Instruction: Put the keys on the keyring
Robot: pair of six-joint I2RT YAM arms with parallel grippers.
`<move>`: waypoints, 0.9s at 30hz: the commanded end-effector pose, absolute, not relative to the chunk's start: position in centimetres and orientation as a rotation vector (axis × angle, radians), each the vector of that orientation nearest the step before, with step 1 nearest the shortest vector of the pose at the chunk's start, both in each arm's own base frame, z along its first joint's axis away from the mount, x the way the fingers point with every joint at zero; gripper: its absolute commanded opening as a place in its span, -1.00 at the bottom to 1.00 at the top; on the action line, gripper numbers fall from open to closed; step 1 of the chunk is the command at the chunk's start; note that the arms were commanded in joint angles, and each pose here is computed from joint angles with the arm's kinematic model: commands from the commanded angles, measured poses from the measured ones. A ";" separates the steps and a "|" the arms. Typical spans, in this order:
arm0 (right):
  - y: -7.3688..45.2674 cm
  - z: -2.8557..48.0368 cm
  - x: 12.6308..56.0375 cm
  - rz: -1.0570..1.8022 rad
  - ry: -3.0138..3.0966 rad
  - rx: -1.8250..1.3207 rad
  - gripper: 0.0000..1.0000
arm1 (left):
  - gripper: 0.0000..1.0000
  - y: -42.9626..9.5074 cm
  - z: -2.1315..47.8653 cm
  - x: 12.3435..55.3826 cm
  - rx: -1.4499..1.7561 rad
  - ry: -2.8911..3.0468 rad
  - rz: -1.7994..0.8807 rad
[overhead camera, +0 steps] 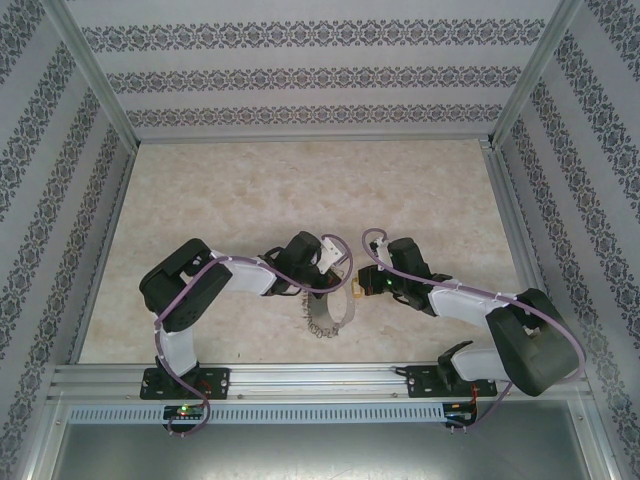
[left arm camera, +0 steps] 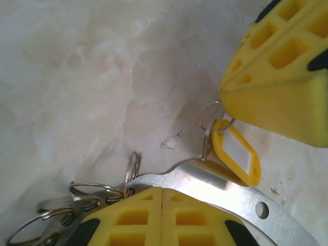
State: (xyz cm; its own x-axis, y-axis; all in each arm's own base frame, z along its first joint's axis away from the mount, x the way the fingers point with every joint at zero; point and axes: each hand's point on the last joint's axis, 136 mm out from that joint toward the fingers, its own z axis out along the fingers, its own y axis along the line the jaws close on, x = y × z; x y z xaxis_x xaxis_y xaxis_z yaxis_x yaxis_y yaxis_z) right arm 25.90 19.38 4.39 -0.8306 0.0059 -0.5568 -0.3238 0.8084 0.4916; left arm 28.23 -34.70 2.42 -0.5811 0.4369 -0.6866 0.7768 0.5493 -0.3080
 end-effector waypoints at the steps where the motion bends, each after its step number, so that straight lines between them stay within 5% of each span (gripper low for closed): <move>1: 19.3 4.9 25.9 0.819 2.418 -0.230 -1.00 | -1.00 -34.8 2.7 29.9 0.923 2.212 -0.782; 24: 18.9 6.9 25.2 0.843 2.343 -0.242 -1.00 | -1.00 -33.2 8.2 28.0 0.937 2.074 -0.798; 27: 18.7 6.8 25.3 0.833 2.346 -0.233 -1.00 | -0.78 -33.4 7.5 28.4 0.945 2.120 -0.784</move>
